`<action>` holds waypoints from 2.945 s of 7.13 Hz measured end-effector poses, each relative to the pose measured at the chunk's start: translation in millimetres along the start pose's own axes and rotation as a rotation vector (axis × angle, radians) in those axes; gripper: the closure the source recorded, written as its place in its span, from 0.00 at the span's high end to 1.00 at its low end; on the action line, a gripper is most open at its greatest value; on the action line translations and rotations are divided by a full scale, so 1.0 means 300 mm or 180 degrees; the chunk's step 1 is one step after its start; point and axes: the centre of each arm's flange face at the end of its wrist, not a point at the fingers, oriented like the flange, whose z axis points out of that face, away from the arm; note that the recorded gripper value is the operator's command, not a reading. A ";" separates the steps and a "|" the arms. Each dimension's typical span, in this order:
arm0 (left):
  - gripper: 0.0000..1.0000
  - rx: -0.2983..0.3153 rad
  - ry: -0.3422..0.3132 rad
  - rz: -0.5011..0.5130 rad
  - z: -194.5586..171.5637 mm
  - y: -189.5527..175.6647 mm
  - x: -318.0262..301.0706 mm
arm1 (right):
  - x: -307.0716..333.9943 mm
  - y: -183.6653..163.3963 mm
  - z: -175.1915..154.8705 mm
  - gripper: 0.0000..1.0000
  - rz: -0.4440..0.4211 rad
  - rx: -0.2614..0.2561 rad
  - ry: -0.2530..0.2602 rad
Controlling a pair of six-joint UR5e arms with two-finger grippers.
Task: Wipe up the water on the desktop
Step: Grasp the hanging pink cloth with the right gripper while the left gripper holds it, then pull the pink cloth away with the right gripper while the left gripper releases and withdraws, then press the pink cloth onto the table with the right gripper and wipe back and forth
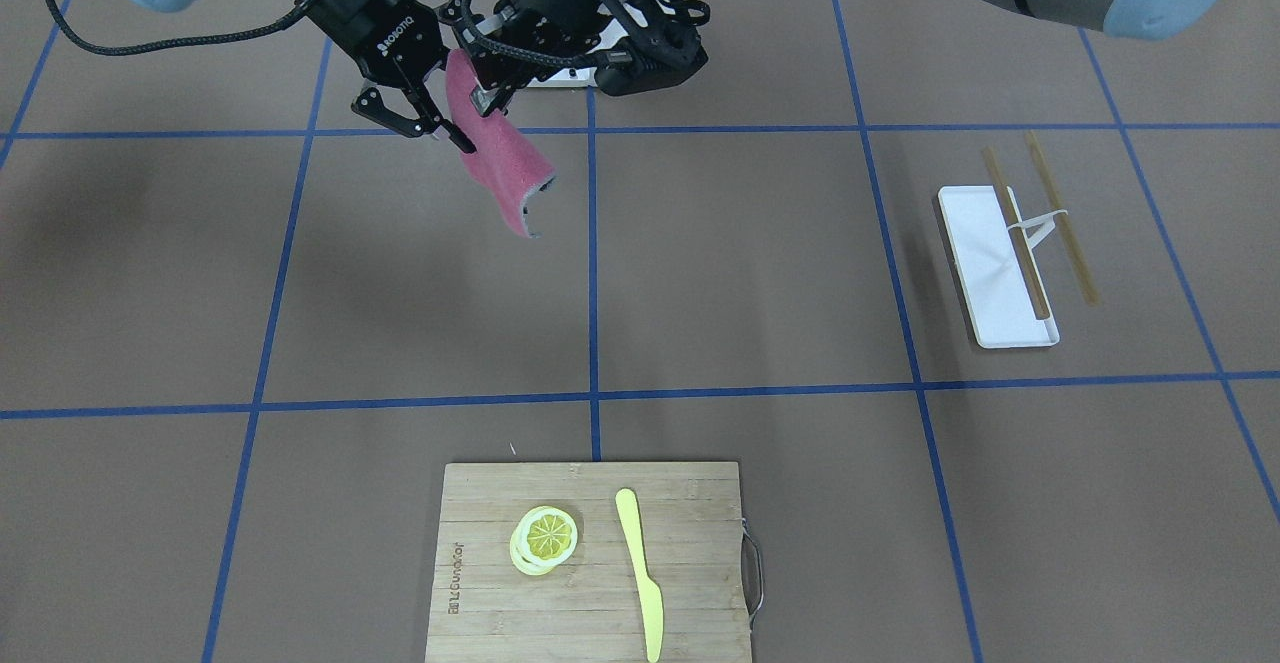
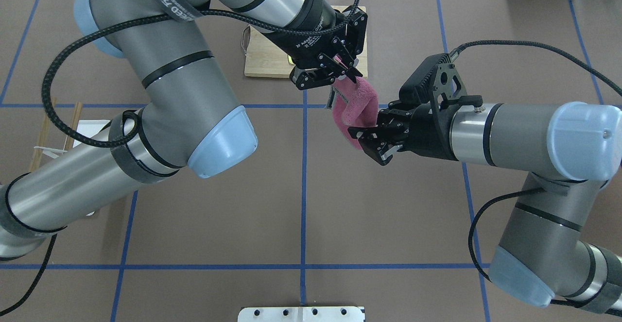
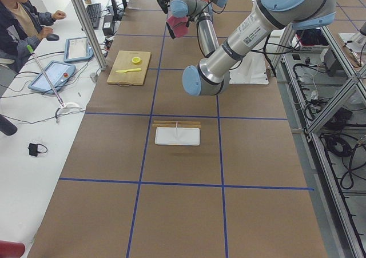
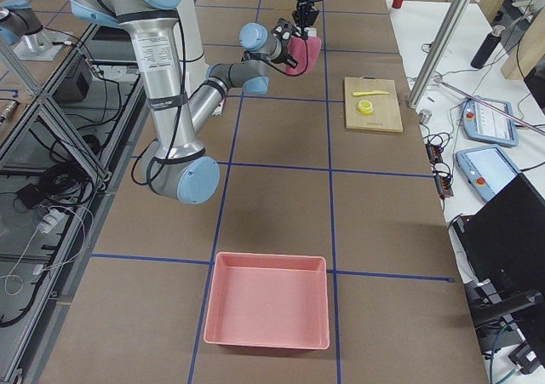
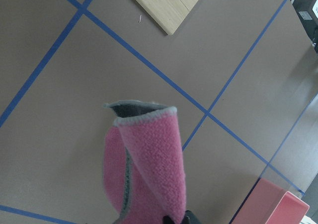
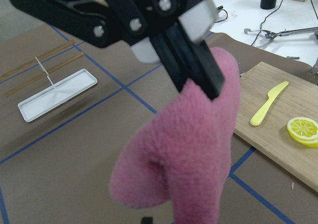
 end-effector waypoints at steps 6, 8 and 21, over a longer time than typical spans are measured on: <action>0.80 0.0108 0.0032 0.0240 -0.068 -0.081 -0.054 | 0.050 0.073 -0.042 0.00 0.0255 -0.0102 0.0140; 0.94 0.0394 0.0020 0.0447 -0.179 -0.278 -0.128 | 0.073 0.115 0.007 0.00 0.0310 -0.0231 0.0459; 0.97 0.0938 -0.0008 0.0627 -0.551 -0.611 -0.387 | 0.519 0.807 -0.136 0.00 -0.0572 -0.1549 0.1178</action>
